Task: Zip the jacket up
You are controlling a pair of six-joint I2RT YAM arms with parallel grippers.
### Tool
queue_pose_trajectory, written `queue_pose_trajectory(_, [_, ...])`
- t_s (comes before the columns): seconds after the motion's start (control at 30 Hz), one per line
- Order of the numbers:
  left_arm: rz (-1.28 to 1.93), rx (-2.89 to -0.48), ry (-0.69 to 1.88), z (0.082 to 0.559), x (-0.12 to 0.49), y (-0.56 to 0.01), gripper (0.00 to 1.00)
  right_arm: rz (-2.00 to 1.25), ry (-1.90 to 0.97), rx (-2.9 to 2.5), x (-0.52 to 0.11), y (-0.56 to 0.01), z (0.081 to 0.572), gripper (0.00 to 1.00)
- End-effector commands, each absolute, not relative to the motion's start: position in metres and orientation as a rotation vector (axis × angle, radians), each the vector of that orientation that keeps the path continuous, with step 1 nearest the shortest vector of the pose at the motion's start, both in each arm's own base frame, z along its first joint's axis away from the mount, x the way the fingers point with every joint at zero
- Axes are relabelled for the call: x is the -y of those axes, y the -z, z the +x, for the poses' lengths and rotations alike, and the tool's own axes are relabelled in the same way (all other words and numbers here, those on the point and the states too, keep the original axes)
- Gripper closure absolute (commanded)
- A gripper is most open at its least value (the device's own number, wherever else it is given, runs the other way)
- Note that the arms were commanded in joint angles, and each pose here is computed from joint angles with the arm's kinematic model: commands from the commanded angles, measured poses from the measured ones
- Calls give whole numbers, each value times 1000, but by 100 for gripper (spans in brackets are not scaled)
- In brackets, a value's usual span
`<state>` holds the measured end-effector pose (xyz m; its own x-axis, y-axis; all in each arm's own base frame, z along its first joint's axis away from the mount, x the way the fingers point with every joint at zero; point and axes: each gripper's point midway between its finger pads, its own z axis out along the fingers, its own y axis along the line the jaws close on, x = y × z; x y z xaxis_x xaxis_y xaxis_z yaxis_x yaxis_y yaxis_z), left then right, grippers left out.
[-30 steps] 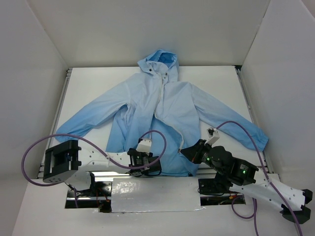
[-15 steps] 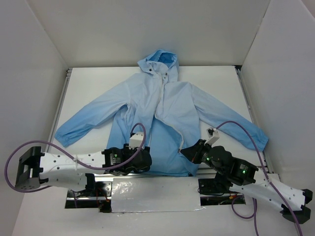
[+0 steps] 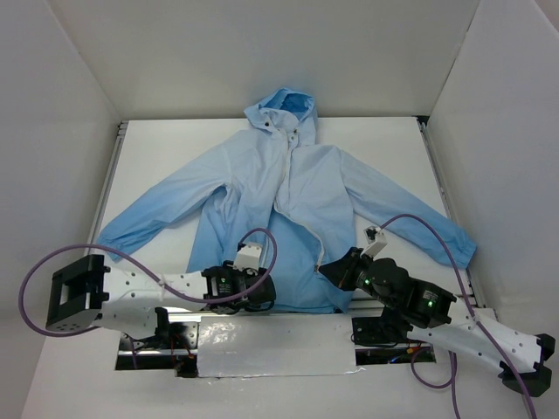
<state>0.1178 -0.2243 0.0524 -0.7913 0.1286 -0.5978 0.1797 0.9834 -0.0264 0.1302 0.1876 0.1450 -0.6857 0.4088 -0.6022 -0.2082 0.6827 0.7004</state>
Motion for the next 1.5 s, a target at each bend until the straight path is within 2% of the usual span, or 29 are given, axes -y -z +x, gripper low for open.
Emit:
queue_pose_trajectory(0.0, [214, -2503, 95, 117, 223, -40, 29, 153, -1038, -2050, -193, -163, 135, 100])
queue_pose_trajectory(0.37, [224, -2567, 74, 107, 220, -5, 30, 151, -1047, -2060, -194, -157, 133, 100])
queue_pose_trajectory(0.47, [233, -2574, 89, 106, 221, 3, 35, 156, -1055, -2057, -194, -157, 133, 100])
queue_pose_trajectory(0.6, [241, -2589, 147, 104, 229, 9, 54, 156, -1055, -2057, -193, -158, 132, 100])
queue_pose_trajectory(0.67, [237, -2587, 161, 104, 231, 7, 59, 155, -1051, -2058, -193, -157, 132, 100])
queue_pose_trajectory(0.93, [199, -2508, 260, 114, 238, -28, 52, 140, -1058, -2068, -197, -155, 132, 100])
queue_pose_trajectory(0.97, [196, -2501, 269, 115, 238, -32, 30, 139, -1055, -2069, -197, -155, 132, 100])
queue_pose_trajectory(1.0, [184, -2483, 298, 117, 239, -40, 22, 136, -1058, -2070, -198, -156, 132, 100])
queue_pose_trajectory(1.3, [132, -2428, 385, 121, 235, -71, 25, 133, -1061, -2067, -199, -157, 132, 100])
queue_pose_trajectory(1.47, [124, -2422, 280, 125, 219, -76, 23, 126, -1065, -2071, -200, -156, 131, 100])
